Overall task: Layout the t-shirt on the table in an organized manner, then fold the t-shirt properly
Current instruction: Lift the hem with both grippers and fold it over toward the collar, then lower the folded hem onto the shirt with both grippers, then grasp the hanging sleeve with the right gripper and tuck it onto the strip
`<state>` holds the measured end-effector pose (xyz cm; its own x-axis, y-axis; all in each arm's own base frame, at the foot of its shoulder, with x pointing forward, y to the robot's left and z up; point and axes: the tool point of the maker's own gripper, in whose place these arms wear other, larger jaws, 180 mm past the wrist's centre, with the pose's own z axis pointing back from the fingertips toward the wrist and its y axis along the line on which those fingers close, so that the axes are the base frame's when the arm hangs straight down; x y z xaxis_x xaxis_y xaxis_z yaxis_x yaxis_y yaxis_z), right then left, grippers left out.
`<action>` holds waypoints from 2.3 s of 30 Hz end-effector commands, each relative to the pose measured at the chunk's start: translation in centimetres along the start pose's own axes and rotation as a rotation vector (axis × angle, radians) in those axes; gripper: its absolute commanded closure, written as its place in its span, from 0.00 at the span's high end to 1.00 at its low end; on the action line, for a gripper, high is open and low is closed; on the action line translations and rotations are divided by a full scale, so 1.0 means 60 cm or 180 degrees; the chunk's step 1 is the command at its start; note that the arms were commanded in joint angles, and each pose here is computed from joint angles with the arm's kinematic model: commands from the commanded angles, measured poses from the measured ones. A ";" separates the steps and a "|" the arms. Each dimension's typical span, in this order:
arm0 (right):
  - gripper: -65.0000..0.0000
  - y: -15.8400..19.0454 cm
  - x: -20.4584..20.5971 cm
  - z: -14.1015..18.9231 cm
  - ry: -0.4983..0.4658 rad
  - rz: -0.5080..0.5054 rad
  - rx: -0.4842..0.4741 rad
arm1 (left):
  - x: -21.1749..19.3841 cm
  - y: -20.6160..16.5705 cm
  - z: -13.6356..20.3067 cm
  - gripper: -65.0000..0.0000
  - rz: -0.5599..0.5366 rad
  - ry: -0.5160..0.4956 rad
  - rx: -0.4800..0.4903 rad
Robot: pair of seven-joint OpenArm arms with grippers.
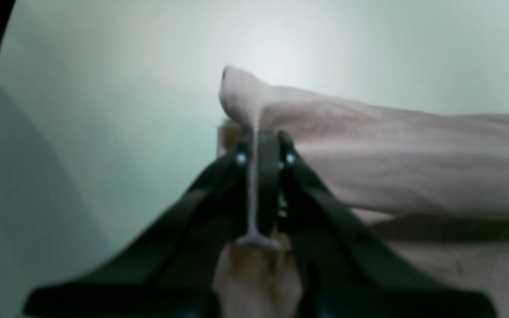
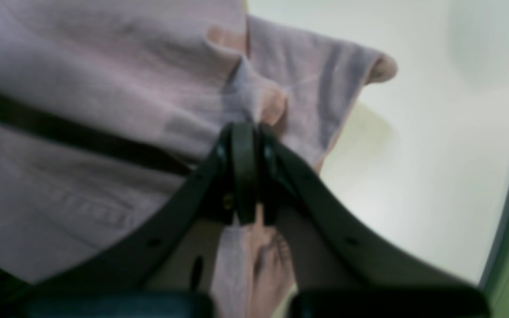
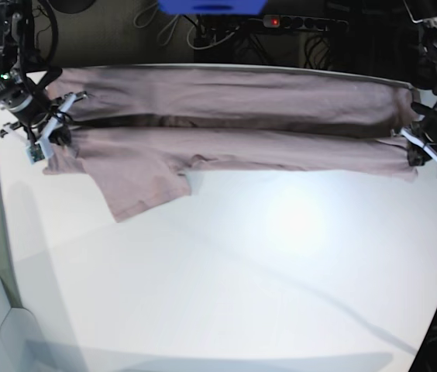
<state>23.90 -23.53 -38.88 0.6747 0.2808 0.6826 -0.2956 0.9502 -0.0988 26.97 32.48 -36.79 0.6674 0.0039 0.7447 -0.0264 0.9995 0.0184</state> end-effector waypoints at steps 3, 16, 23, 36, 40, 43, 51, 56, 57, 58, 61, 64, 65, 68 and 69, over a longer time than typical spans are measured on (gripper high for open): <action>0.00 -0.012 0.017 0.006 -0.0100 0.0060 -0.0052 | 0.021 0.014 0.004 0.00 -0.0035 -0.0121 0.0048; 0.00 -0.011 0.016 0.007 -0.0083 0.0069 -0.0050 | -0.071 0.034 -0.019 0.00 0.0265 0.0314 0.0071; 0.00 -0.007 0.007 0.007 -0.0039 0.0064 -0.0028 | -0.097 0.036 -0.025 0.00 0.0341 0.0435 0.0066; 0.00 -0.009 -0.012 0.008 0.0153 0.0057 -0.0041 | -0.143 0.013 -0.045 0.01 0.0655 0.0583 -0.0011; 0.06 -0.010 -0.012 0.009 0.0158 0.0058 -0.0046 | -0.137 0.015 -0.048 0.01 0.0682 0.0557 0.0010; 0.23 -0.009 -0.015 0.010 0.0172 0.0053 -0.0045 | -0.133 0.015 -0.049 0.09 0.0686 0.0540 0.0012; 0.51 -0.041 -0.009 0.020 0.0126 -0.0003 -0.0210 | -0.139 0.020 -0.042 0.63 0.0862 0.0474 0.0077; 0.52 -0.092 -0.002 0.041 0.0057 -0.0093 -0.0475 | -0.140 0.019 -0.043 0.63 0.0880 0.0471 0.0068; 0.52 -0.098 0.002 0.045 0.0035 -0.0088 -0.0506 | -0.140 0.018 -0.043 0.63 0.0877 0.0473 0.0064; 0.52 -0.101 0.012 0.047 -0.0016 -0.0075 -0.0531 | -0.140 0.018 -0.043 0.63 0.0877 0.0473 0.0064; 0.52 -0.095 0.042 0.053 -0.0074 0.0047 -0.0508 | -0.139 0.018 -0.044 0.63 0.0884 0.0469 0.0061; 0.52 -0.061 0.094 0.053 -0.0151 0.0347 -0.0320 | -0.139 0.016 -0.044 0.63 0.0888 0.0469 0.0053; 0.52 -0.047 0.112 0.050 -0.0156 0.0452 -0.0247 | -0.140 0.015 -0.045 0.63 0.0886 0.0471 0.0049; 0.52 -0.021 0.168 0.034 -0.0177 0.0635 -0.0134 | -0.142 0.009 -0.046 0.63 0.0909 0.0474 0.0032; 0.52 -0.010 0.187 0.023 -0.0195 0.0645 -0.0087 | -0.144 0.004 -0.047 0.63 0.0916 0.0481 0.0025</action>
<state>30.30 -20.71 -31.13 0.5858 0.4494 0.6744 -0.4097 0.8822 -0.2320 25.31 32.67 -43.26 0.6529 0.3046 0.6935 -0.2131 0.9525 -0.2177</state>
